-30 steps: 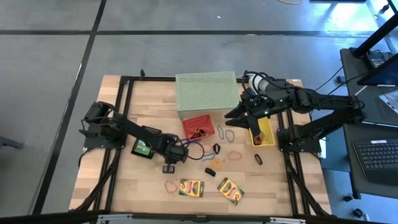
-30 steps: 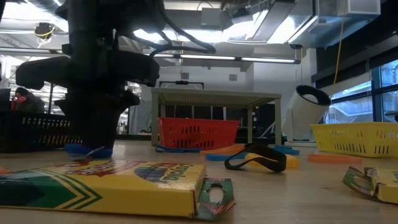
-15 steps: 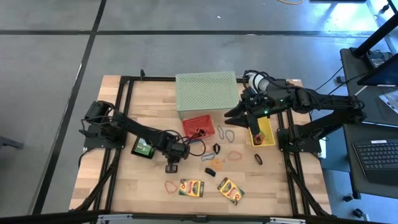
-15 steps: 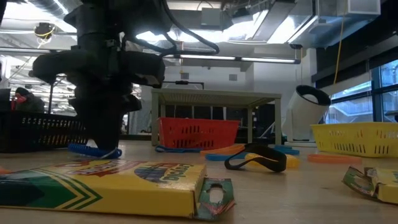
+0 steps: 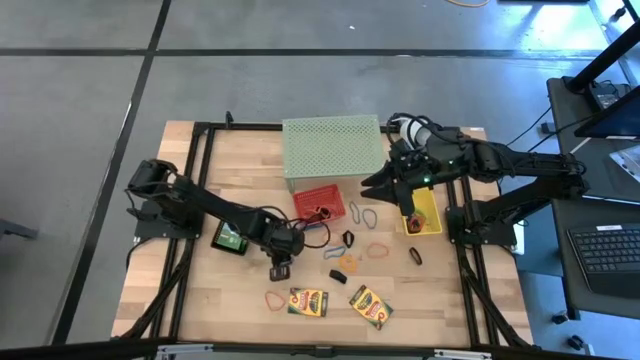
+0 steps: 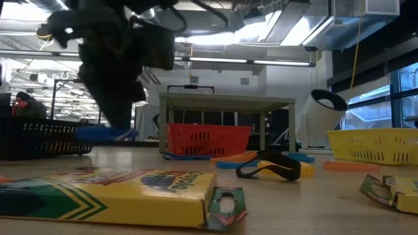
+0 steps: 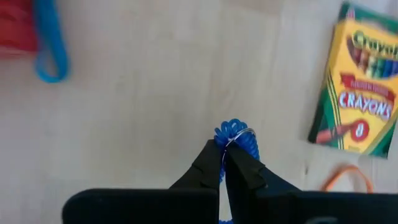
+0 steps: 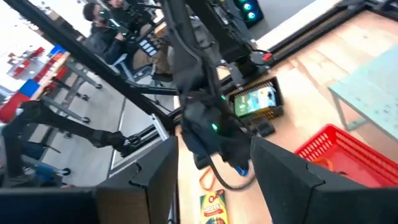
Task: Pick & Place Office Desk Supplies
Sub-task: Put the blue spring keychain into the yellow bin
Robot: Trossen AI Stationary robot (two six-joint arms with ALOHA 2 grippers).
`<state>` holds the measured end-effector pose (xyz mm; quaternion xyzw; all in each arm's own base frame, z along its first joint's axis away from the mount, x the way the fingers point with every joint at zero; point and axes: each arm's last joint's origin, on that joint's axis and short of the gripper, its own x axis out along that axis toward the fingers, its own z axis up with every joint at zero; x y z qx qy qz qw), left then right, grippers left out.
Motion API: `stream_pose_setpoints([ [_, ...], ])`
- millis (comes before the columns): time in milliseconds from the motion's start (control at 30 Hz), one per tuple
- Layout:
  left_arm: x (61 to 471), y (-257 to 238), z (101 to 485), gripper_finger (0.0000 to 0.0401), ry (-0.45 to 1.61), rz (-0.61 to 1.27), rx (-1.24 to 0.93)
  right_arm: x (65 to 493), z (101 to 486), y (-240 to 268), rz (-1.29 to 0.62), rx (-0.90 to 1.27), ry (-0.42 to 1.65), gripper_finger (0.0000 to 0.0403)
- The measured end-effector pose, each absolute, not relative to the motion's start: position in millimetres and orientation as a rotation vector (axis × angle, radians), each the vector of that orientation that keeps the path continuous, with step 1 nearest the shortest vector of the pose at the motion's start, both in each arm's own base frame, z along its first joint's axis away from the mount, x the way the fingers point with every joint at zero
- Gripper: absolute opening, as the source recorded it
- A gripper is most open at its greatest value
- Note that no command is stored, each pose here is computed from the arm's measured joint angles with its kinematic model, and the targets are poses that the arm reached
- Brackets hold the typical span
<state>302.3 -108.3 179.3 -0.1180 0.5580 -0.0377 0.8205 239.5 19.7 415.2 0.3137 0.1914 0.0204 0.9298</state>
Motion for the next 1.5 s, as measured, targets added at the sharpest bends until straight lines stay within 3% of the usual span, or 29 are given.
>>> stream_pose_setpoints([
  [267,294.6,-93.6,222.4,0.0003,0.989,0.055,-0.347,239.6,410.9,28.8,-0.013,0.655,0.417,0.0204],
  [533,308.8,-54.5,272.0,0.0003,0.550,0.193,-0.460,265.3,387.9,50.6,-0.080,0.665,0.495,0.0203],
  [967,322.2,-18.9,326.0,0.0003,0.023,0.155,-0.488,271.5,381.6,51.8,-0.351,0.675,0.390,0.0203],
  [1500,322.9,-12.7,337.7,0.0003,-0.088,0.098,-0.482,296.9,368.9,50.3,-0.374,0.664,0.364,0.0203],
])
